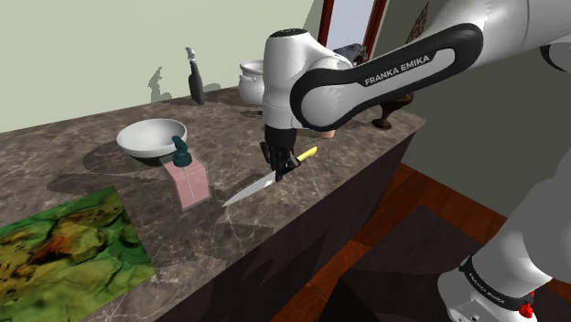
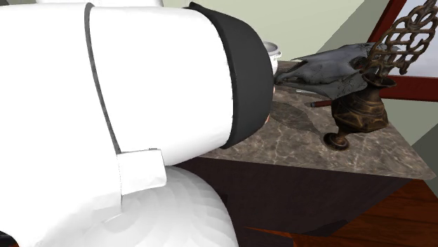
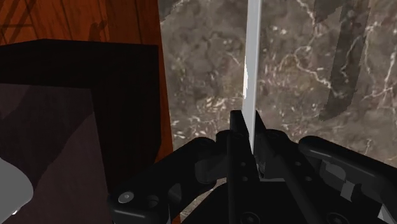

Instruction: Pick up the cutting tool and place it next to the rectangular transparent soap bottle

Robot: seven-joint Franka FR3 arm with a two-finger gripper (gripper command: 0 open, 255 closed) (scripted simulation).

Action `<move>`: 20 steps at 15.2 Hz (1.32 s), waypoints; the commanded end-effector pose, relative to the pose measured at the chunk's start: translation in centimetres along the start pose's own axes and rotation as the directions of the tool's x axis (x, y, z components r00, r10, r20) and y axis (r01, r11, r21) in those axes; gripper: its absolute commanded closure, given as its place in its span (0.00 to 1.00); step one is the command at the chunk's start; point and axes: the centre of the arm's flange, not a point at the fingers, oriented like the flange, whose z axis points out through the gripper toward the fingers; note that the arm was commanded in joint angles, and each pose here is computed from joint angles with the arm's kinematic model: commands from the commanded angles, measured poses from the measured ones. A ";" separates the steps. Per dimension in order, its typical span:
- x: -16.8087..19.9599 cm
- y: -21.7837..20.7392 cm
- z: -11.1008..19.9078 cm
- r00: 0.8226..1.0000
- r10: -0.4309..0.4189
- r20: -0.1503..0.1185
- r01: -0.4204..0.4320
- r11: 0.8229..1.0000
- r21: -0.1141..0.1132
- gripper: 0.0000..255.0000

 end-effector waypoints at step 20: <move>-0.2 0.0 6.0 1.000 0.000 0.000 0.000 1.000 0.000 0.00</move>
